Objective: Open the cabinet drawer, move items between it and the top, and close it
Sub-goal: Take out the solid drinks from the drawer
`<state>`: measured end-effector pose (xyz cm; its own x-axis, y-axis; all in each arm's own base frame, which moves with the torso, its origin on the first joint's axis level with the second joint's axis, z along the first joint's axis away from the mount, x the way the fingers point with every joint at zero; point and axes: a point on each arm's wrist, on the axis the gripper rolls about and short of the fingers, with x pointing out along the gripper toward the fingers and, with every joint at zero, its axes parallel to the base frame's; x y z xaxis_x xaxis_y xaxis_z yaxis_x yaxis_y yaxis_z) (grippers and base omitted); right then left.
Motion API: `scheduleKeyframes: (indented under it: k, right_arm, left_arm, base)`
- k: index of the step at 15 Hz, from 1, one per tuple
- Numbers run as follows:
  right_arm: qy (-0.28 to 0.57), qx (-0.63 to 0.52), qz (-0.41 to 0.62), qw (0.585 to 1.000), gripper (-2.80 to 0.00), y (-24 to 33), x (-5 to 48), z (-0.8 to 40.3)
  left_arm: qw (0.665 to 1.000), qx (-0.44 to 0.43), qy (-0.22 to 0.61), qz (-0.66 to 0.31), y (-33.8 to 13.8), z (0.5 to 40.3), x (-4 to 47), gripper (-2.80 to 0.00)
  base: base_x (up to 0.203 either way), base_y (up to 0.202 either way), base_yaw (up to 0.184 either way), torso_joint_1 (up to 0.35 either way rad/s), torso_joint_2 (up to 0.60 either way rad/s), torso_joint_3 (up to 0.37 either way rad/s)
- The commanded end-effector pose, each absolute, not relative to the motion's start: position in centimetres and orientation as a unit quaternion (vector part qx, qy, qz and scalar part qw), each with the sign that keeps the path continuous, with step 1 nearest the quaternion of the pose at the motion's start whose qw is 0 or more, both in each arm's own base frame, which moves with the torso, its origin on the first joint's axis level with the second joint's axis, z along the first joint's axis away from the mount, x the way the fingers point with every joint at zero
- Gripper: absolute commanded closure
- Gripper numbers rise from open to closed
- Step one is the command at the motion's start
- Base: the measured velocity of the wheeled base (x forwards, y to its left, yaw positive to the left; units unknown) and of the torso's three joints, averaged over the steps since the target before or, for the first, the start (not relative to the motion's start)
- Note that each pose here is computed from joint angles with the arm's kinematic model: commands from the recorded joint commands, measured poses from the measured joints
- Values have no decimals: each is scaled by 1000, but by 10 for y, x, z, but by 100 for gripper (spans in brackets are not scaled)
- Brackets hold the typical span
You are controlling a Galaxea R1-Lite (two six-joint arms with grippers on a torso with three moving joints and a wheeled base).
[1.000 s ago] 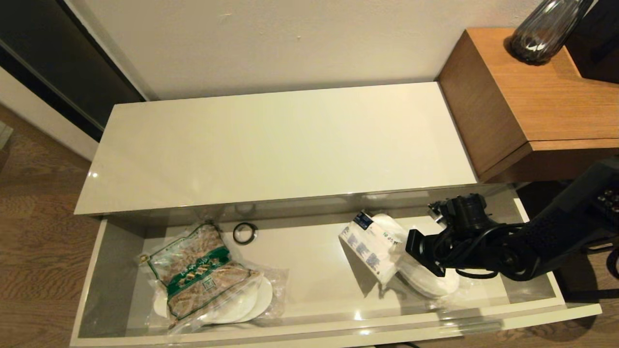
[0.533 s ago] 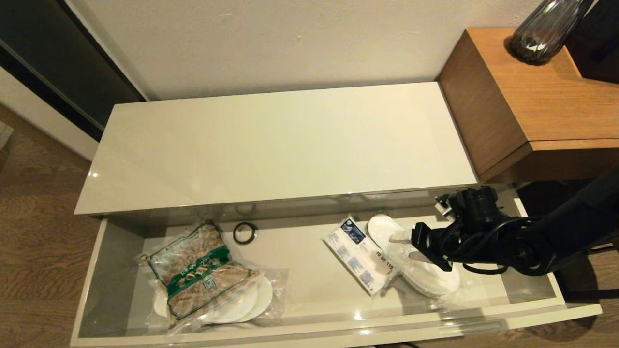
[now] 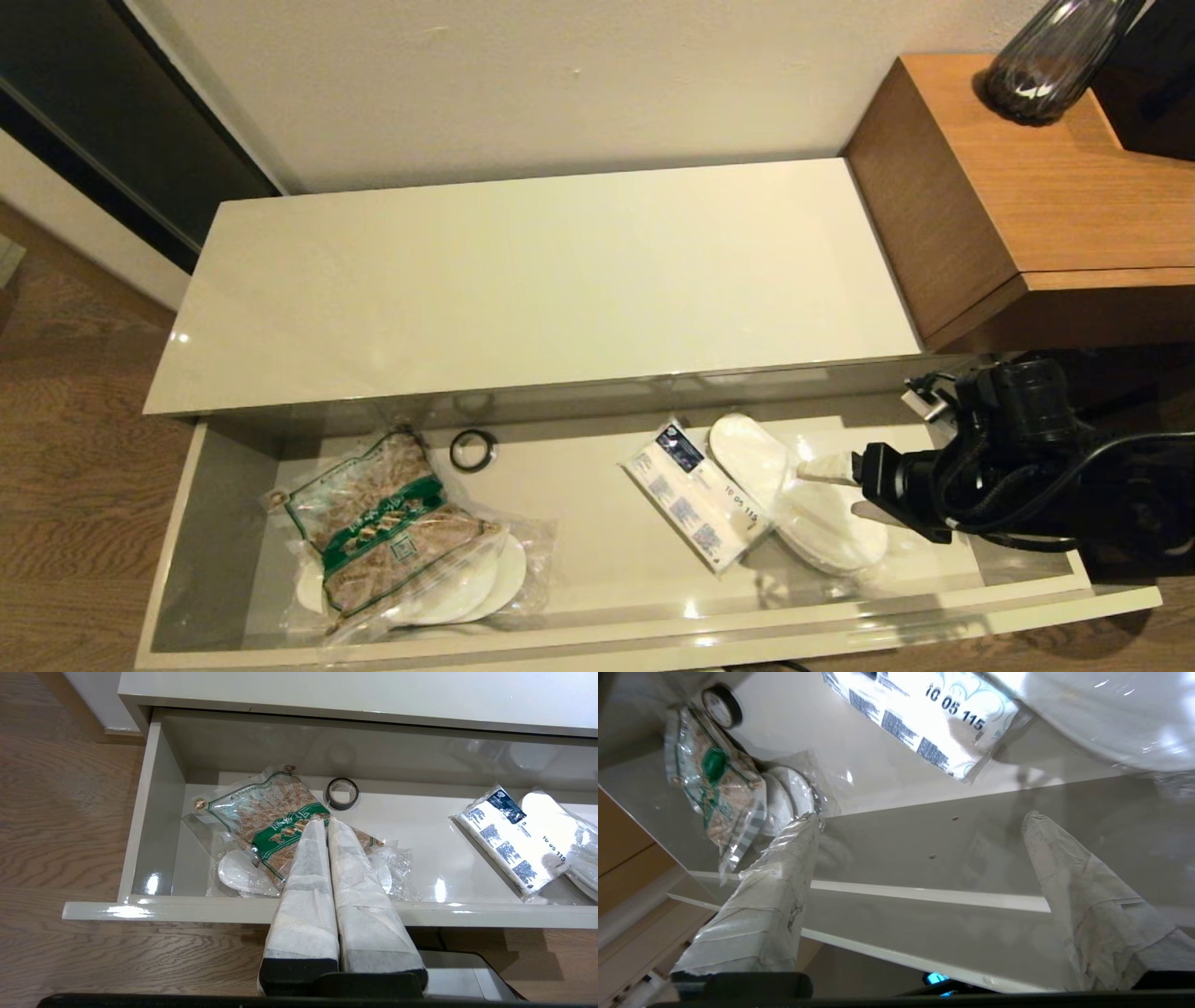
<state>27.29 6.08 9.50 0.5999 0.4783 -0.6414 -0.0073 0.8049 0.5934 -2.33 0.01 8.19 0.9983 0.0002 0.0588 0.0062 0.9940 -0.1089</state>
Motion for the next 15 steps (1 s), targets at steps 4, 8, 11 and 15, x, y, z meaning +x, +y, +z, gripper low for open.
scheduleKeyframes:
  k: [4,8,11,15]
  right_arm:
    - [367,273,161,874,-280,47,222,176]
    - [372,264,138,879,0,34,153,226]
    - [343,251,95,900,0,20,87,271]
    - [323,298,52,897,0,-2,-35,306]
  left_arm:
    - [998,-55,-29,-2,0,82,-23,0]
    - [998,-55,-29,-1,0,82,-23,0]
    - [998,-55,-29,-1,0,82,-23,0]
    - [998,-55,-29,-2,0,82,-23,0]
  base:
    - [0,0,0,0,0,0]
    - [0,0,0,0,0,0]
    - [0,0,0,0,0,0]
    - [0,0,0,0,0,0]
